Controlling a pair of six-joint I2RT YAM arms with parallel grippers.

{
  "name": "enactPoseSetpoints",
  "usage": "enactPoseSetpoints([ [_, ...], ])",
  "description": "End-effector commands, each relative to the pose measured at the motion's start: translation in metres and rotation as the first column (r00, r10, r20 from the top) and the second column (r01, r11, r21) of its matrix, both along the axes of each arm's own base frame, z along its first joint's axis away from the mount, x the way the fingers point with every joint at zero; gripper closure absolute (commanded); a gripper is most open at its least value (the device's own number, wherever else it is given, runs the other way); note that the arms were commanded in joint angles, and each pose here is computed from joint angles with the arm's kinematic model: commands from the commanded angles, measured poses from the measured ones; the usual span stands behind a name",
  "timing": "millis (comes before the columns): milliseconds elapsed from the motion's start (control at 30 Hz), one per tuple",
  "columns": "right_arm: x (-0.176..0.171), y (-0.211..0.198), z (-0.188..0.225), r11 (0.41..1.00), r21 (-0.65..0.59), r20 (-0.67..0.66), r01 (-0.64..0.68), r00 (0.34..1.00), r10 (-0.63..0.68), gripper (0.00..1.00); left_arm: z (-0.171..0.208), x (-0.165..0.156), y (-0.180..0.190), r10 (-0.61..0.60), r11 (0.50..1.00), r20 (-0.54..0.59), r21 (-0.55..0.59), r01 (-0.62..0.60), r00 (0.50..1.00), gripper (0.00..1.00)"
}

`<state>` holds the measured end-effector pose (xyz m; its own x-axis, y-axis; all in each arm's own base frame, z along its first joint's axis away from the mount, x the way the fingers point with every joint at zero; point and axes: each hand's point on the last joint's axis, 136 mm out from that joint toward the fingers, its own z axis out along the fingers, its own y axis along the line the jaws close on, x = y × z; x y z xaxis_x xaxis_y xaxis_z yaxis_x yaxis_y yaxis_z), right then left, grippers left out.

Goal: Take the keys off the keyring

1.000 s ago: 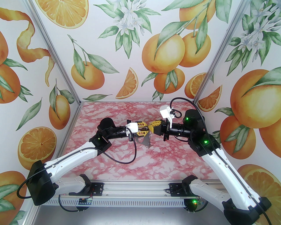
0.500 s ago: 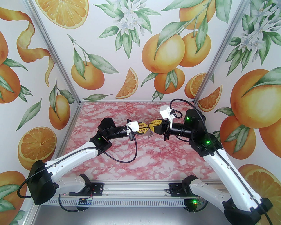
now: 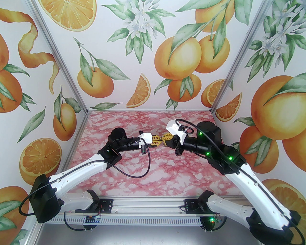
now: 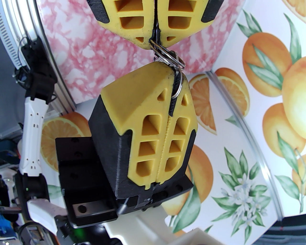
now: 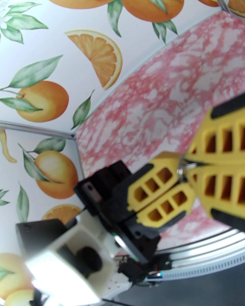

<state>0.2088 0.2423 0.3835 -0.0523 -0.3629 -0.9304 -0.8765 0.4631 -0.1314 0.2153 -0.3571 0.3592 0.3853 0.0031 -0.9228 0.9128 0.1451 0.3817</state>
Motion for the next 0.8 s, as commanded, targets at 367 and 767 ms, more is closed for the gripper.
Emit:
enactPoseSetpoints([
  [367, -0.011, 0.014, -0.043, 0.976, -0.214, 0.049, -0.023, 0.998, 0.034, 1.00, 0.037, 0.027, 0.003, 0.069, 0.996, -0.014, -0.047, -0.069, 0.998, 0.91],
  [767, -0.015, 0.020, 0.014, 0.969, 0.172, -0.159, -0.176, 0.966, 0.204, 1.00, 0.023, 0.002, 0.012, 0.000, 0.998, 0.047, -0.060, 0.003, 0.999, 0.64],
])
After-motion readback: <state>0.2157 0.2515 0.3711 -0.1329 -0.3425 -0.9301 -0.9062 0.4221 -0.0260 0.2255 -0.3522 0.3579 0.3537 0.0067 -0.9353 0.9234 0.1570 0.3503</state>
